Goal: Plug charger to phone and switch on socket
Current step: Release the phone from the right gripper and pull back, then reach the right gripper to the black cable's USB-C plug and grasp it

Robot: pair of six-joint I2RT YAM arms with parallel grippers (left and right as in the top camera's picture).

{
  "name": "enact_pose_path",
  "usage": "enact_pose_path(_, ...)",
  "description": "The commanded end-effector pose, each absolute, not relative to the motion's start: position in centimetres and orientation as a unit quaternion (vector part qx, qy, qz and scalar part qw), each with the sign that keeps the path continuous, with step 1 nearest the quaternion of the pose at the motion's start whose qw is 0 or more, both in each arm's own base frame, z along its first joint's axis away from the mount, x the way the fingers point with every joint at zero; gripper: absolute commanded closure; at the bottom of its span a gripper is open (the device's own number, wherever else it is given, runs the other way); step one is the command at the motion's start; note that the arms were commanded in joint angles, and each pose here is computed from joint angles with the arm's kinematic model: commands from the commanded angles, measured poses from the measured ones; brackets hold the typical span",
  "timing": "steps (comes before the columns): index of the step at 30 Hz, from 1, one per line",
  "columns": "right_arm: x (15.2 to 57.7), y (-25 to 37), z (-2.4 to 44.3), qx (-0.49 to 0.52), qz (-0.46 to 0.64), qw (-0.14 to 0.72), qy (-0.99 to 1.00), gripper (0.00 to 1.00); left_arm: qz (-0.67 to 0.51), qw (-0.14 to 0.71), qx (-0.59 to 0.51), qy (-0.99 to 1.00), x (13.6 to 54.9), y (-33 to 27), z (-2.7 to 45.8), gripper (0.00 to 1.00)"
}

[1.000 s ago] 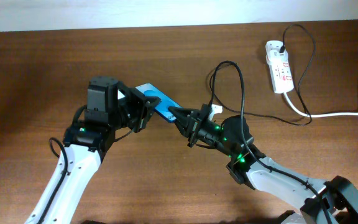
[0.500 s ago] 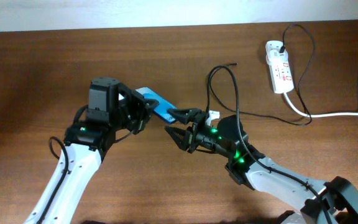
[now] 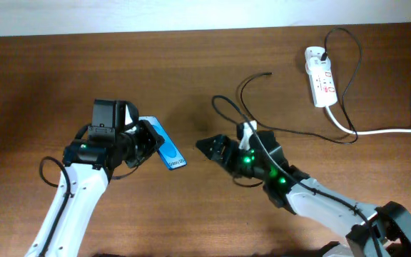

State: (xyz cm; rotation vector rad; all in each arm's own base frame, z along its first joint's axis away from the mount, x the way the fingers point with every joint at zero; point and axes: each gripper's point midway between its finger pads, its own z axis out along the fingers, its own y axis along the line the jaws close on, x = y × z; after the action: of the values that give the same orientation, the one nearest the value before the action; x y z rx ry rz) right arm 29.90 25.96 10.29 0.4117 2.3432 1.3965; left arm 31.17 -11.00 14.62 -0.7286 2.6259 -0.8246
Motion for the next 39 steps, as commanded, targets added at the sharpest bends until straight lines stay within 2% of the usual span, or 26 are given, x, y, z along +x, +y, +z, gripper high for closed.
enact_pose_path(1, 32.0, 23.2, 10.9, 0.113, 0.468, 0.242, 0.843, 0.02, -0.283, 0.154, -0.224, 0.92, 30.9, -11.0, 15.1, 1.0)
enact_pose_path(4, 33.9, 20.2, 11.2, 0.118, 0.381, 0.227, 0.888, 0.02, -0.302, 0.135, -0.218, 0.918, 30.3, -11.7, 15.3, 1.0)
enact_pose_path(7, 36.6, 15.6, 15.0, 0.142, 0.228, 0.267, 0.926, 0.02, -0.307, 0.134, -0.209, 0.919, 30.2, -11.9, 15.3, 1.0)
enact_pose_path(8, 37.7, 14.1, 17.5, 0.154, 0.186, 0.296, 0.924, 0.02, -0.312, 0.132, -0.206, 0.918, 30.1, -12.1, 15.4, 1.0)
enact_pose_path(12, 40.7, 12.9, 23.3, 0.174, 0.183, 0.374, 0.892, 0.02, -0.323, 0.126, -0.202, 0.916, 30.0, -12.5, 15.6, 1.0)
enact_pose_path(15, 41.7, 11.7, 23.2, 0.19, 0.156, 0.395, 0.885, 0.02, -0.323, 0.126, -0.202, 0.916, 30.0, -12.5, 15.6, 1.0)
enact_pose_path(18, 43.9, 11.3, 20.7, 0.2, 0.157, 0.381, 0.889, 0.02, -0.323, 0.126, -0.202, 0.916, 30.0, -12.5, 15.6, 1.0)
enact_pose_path(21, 46.8, 10.2, 16.8, 0.243, 0.161, 0.323, 0.901, 0.01, -0.323, 0.126, -0.202, 0.916, 30.0, -12.5, 15.6, 1.0)
enact_pose_path(23, 49.7, 9.9, 14.9, 0.254, 0.161, 0.294, 0.908, 0.11, -0.322, 0.126, -0.202, 0.916, 30.0, -12.5, 15.6, 1.0)
enact_pose_path(27, 54.0, 10.6, 11.1, 0.32, 0.172, 0.256, 0.896, 0.14, -0.311, 0.132, -0.207, 0.918, 30.2, -12.1, 15.4, 1.0)
enact_pose_path(29, 55.1, 10.7, 8.0, 0.374, 0.179, 0.233, 0.879, 0.23, -0.308, 0.133, -0.208, 0.919, 30.2, -12.0, 15.4, 1.0)
enact_pose_path(31, 55.4, 10.3, 5.8, 0.42, 0.183, 0.217, 0.862, 0.26, -0.308, 0.132, -0.208, 0.919, 30.1, -12.0, 15.3, 1.0)
enact_pose_path(39, 57.2, 8.7, 1.5, 0.471, 0.185, 0.218, 0.835, 0.27, -0.308, 0.132, -0.208, 0.919, 30.1, -12.0, 15.3, 1.0)
